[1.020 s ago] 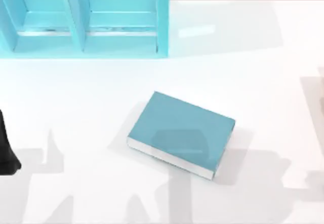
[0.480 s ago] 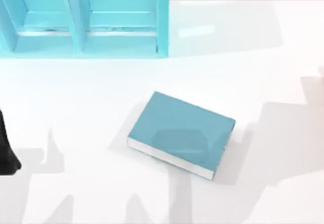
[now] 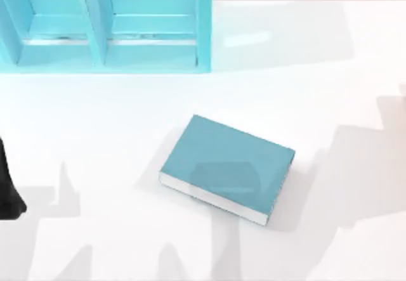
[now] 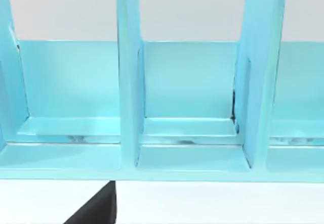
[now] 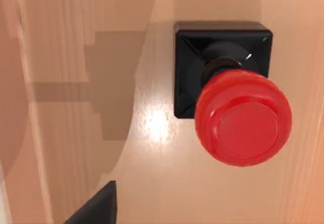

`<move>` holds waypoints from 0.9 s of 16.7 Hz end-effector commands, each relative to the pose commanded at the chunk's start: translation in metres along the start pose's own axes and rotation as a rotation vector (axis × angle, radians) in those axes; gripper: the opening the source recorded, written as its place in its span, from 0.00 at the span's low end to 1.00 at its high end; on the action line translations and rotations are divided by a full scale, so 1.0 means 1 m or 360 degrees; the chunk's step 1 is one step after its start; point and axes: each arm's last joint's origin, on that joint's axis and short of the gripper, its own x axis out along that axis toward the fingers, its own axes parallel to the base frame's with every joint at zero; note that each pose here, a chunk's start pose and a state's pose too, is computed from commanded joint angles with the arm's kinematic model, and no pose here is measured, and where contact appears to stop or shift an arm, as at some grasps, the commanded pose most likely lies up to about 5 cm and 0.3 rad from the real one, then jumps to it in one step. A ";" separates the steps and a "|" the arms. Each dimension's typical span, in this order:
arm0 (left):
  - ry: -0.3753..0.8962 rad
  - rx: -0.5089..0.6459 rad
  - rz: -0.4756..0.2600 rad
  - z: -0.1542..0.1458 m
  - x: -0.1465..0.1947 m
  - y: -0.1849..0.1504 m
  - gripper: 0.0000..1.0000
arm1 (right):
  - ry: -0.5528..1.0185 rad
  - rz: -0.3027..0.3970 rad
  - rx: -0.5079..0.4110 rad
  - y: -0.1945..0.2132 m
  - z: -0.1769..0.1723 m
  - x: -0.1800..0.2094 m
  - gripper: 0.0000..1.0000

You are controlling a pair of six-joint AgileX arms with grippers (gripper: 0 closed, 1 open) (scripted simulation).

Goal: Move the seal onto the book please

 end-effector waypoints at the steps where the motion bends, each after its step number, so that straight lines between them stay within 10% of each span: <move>1: 0.0000 0.0000 0.0000 0.000 0.000 0.000 1.00 | 0.0002 0.0001 0.0004 -0.001 0.000 0.004 1.00; 15: 0.0000 0.0000 0.0000 0.000 0.000 0.000 1.00 | 0.0003 0.0002 0.0005 -0.002 -0.001 0.100 1.00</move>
